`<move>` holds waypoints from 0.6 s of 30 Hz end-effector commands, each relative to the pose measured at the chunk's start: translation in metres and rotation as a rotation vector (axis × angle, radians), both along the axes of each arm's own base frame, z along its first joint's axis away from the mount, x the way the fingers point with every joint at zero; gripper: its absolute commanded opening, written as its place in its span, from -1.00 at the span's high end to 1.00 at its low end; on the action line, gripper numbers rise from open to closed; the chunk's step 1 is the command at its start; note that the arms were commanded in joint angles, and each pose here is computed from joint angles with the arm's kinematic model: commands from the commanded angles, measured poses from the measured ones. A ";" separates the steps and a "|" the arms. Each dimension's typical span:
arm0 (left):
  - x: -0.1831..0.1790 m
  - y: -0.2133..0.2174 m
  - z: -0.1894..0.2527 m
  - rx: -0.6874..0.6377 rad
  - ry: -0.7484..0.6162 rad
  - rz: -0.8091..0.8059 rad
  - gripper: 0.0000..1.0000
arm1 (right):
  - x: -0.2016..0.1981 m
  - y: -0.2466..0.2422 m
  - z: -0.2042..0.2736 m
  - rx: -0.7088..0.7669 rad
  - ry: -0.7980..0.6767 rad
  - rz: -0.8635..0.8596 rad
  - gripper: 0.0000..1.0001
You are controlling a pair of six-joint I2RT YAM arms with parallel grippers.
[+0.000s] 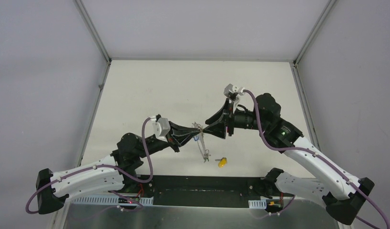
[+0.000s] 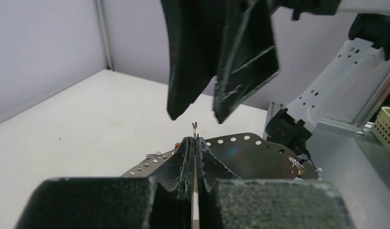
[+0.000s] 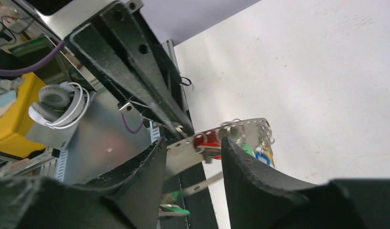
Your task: Put the keys on the keyring
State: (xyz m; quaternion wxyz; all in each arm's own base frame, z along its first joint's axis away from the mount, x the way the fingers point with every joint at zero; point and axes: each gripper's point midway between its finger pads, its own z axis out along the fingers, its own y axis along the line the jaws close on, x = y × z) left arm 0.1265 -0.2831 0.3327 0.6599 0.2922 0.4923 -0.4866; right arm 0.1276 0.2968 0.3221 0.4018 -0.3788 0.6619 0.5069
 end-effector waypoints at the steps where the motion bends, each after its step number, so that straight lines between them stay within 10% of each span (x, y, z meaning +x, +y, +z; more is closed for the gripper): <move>1: -0.020 0.013 0.047 -0.158 -0.161 -0.056 1.00 | -0.009 -0.003 0.043 0.203 -0.037 0.102 0.07; 18: -0.033 0.023 0.060 -0.292 -0.205 -0.099 1.00 | -0.031 -0.001 0.053 0.319 -0.071 0.285 0.27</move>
